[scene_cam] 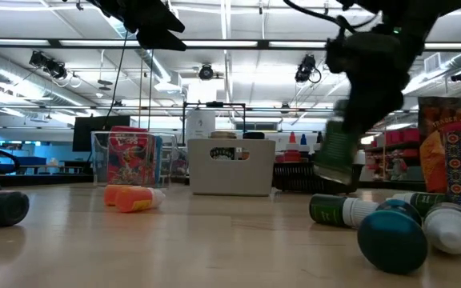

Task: Pick & Place Kitchen Items
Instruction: Put the green seasoning bottle into the gray bin

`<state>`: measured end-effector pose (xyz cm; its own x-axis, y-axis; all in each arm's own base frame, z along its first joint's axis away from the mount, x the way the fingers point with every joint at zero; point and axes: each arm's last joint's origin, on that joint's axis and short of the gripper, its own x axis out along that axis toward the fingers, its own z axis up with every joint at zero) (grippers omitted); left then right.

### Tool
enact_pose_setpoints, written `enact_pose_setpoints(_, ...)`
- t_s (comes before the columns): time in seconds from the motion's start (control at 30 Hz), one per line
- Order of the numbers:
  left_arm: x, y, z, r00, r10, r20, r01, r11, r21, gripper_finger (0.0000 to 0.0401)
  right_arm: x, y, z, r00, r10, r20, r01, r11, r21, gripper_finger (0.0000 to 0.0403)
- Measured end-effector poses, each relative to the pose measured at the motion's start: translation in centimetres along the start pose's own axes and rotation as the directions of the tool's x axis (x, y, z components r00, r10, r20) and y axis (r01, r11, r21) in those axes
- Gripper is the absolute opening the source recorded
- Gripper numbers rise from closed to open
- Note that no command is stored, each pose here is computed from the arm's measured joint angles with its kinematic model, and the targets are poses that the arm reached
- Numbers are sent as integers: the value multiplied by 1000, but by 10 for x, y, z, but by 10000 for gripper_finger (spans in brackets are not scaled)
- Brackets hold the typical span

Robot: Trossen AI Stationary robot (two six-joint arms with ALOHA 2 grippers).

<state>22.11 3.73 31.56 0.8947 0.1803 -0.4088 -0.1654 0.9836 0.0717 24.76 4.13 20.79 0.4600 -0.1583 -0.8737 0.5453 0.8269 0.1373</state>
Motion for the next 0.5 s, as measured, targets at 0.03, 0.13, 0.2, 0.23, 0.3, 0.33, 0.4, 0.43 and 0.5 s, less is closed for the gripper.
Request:
enact_pose_setpoints(0.03,0,0,0,1000,0,0,0,1000,0,355,0,1,4,1000,17,23,-17,1000,-4,208)
enact_pose_setpoints(0.13,0,0,0,1000,0,0,0,1000,-4,355,-6,6,16,995,84,52,-79,993,-92,208)
enact_pose_setpoints(0.2,0,0,0,1000,0,0,0,1000,-4,355,-13,12,23,989,138,58,-127,977,-169,208)
enact_pose_setpoints(0.23,0,0,0,1000,0,0,0,1000,-4,355,-17,14,27,986,153,66,-138,971,-194,208)
enact_pose_setpoints(0.3,0,0,0,1000,0,0,0,1000,-4,355,-26,19,36,979,180,99,-154,961,-228,208)
enact_pose_setpoints(0.33,0,0,0,1000,0,0,0,1000,-3,355,-32,22,41,974,190,122,-157,958,-241,208)
enact_pose_setpoints(0.4,0,0,0,1000,0,0,0,1000,7,355,-42,26,51,965,187,183,-134,953,-271,208)
enact_pose_setpoints(0.43,0,0,0,1000,0,0,0,1000,14,355,-45,27,55,960,174,218,-108,953,-282,208)
enact_pose_setpoints(0.5,0,0,0,1000,0,0,0,1000,22,355,-51,27,63,946,145,290,-59,957,-284,208)
